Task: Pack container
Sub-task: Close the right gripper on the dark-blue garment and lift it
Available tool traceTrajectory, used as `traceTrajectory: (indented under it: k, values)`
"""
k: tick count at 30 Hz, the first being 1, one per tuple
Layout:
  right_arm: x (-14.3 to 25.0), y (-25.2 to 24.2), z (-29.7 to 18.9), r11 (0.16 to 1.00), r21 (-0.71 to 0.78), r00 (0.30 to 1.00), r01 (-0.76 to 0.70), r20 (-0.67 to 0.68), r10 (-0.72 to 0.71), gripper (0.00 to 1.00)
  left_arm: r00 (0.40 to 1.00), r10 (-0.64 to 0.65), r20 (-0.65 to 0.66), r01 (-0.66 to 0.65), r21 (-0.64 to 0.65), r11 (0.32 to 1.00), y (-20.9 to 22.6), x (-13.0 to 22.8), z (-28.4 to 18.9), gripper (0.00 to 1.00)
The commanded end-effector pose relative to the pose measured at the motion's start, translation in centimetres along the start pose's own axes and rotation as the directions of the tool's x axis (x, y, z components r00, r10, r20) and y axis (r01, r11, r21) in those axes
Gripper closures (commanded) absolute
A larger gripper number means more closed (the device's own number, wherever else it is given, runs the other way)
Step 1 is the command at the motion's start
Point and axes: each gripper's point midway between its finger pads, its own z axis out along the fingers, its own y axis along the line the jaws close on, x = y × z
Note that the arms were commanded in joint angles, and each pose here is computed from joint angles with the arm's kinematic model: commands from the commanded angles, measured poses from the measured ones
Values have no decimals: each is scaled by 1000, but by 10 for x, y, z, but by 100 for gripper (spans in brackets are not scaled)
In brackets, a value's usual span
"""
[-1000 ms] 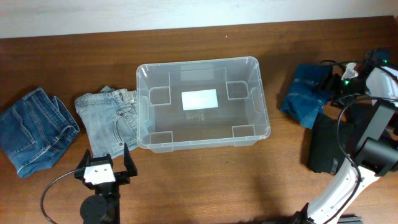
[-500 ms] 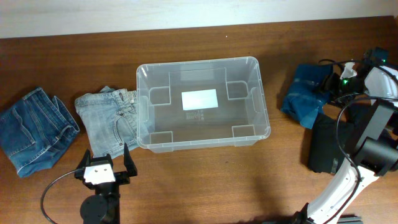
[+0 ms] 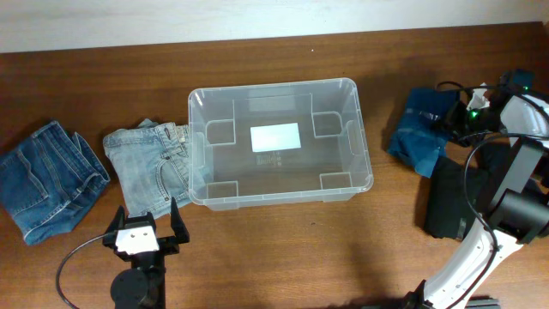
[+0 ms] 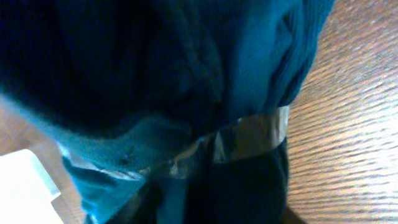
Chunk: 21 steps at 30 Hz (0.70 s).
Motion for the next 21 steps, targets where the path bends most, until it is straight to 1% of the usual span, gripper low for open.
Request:
traceTrajectory:
  k: [1,3,4,9,10,12,17,21]
  values:
    - [24,-23,30,996,80,996,-29,-87,36,76,1000,15,0,-15,-1,1000,1,3,1,1]
    - [24,-22,30,996,80,995,-30,-89,37,92,1000,14,0,-14,-1,1000,1,3,1,1]
    - [25,-22,30,997,75,995,-31,-91,37,96,1000,15,0,-15,-1,1000,1,3,1,1]
    - [18,7,22,997,-68,996,-44,-84,39,96,1000,15,0,-15,-1,1000,1,3,1,1]
    - [15,17,16,992,-111,995,-66,-81,58,96,1000,14,0,-14,-2,1000,1,3,1,1]
    - [10,28,7,986,-153,996,-64,-76,53,96,1000,14,0,-14,-1,1000,1,3,1,1]
    - [-8,54,-35,982,-188,999,-29,-26,25,96,1000,14,0,-14,-2,1000,1,3,1,0]
    - [-20,78,-82,980,-195,999,25,40,-18,96,1000,15,0,-15,-1,1000,1,3,1,1]
